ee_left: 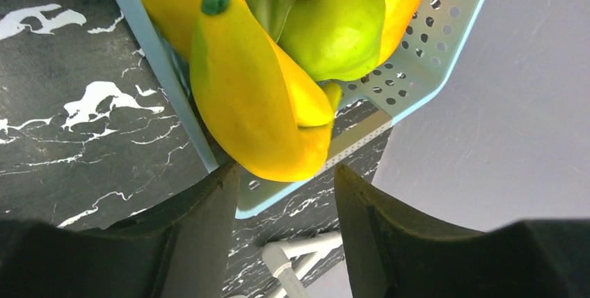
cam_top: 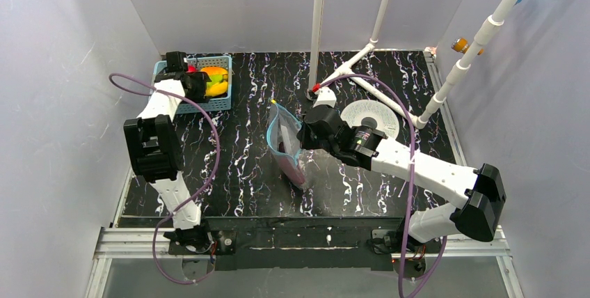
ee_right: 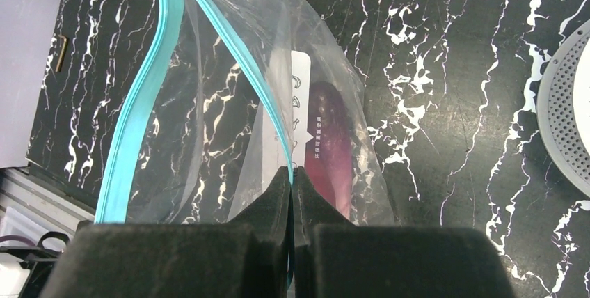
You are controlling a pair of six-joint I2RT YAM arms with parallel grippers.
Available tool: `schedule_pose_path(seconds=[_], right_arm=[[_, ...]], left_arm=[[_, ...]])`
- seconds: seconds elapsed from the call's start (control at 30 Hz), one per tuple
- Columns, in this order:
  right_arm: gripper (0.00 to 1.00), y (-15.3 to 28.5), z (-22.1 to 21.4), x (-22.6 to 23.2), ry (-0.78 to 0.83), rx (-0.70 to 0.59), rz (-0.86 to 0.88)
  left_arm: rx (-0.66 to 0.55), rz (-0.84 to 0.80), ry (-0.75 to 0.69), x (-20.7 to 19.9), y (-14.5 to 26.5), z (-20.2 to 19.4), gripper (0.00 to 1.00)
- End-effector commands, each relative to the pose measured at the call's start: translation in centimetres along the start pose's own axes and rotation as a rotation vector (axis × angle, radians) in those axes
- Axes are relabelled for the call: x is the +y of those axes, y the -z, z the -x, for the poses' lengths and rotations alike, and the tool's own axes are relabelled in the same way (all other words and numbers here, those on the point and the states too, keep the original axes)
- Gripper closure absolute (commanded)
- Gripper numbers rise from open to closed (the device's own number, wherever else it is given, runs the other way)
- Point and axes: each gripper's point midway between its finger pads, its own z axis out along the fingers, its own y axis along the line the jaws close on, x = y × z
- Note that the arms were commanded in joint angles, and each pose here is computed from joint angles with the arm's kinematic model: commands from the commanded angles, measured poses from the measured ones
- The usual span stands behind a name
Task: Place the food in the zip-top bag and seal the zipper
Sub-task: Pick up the fake fruit from the bin.
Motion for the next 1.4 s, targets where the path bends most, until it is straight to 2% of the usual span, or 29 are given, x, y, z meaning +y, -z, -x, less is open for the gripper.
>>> schedule_pose_path(seconds=[0.0, 0.4, 0.5, 0.63, 0.77, 0.83, 1.0, 1.07, 1.2, 1.23, 1.37], right_arm=[[0.99, 0.5, 1.4, 0.5, -0.014, -0.042, 0.036], [0.99, 0.1, 1.8, 0.5, -0.019, -0.036, 0.036], [0.99, 0.1, 1.9, 0.5, -0.021, -0.039, 0.036], [0.99, 0.2, 2.1, 0.5, -0.025, -0.04, 0.041], [0.99, 0.3, 2.2, 0.6, -0.025, -0.042, 0.042], [0.99, 0.3, 2.3, 0.6, -0.025, -0.043, 0.041], [0.99, 0.3, 2.4, 0.8, -0.031, -0.035, 0.043], [0.99, 0.3, 2.2, 1.0, -0.033, -0.027, 0.049], [0.99, 0.6, 2.0, 1.1, -0.046, -0.013, 0.06], [0.99, 0.7, 1.9, 1.1, -0.05, -0.012, 0.062], [0.99, 0.8, 2.0, 0.8, -0.042, -0.021, 0.057]], left_arm=[[-0.065, 0.008, 0.004, -0.7, -0.1, 1.3, 0.51], [-0.115, 0.083, -0.018, 1.1, -2.6, 2.2, 0.57], [-0.117, 0.082, -0.037, 1.2, -2.7, 2.3, 0.71], [-0.124, 0.032, -0.074, -0.3, -1.4, 2.5, 0.81], [-0.15, -0.065, -0.137, -3.5, 2.1, 2.9, 0.85], [-0.151, -0.134, -0.197, -5.3, 4.4, 2.8, 0.92], [-0.078, -0.299, -0.435, -6.7, 10.6, 0.5, 0.96], [-0.031, -0.429, -0.529, -6.8, 14.0, -1.3, 0.96], [0.171, -0.685, -0.691, -4.4, 20.2, -6.4, 0.96], [0.245, -0.725, -0.741, -3.0, 21.6, -8.3, 0.96], [0.387, -0.818, -0.97, 3.4, 26.1, -14.7, 0.96]])
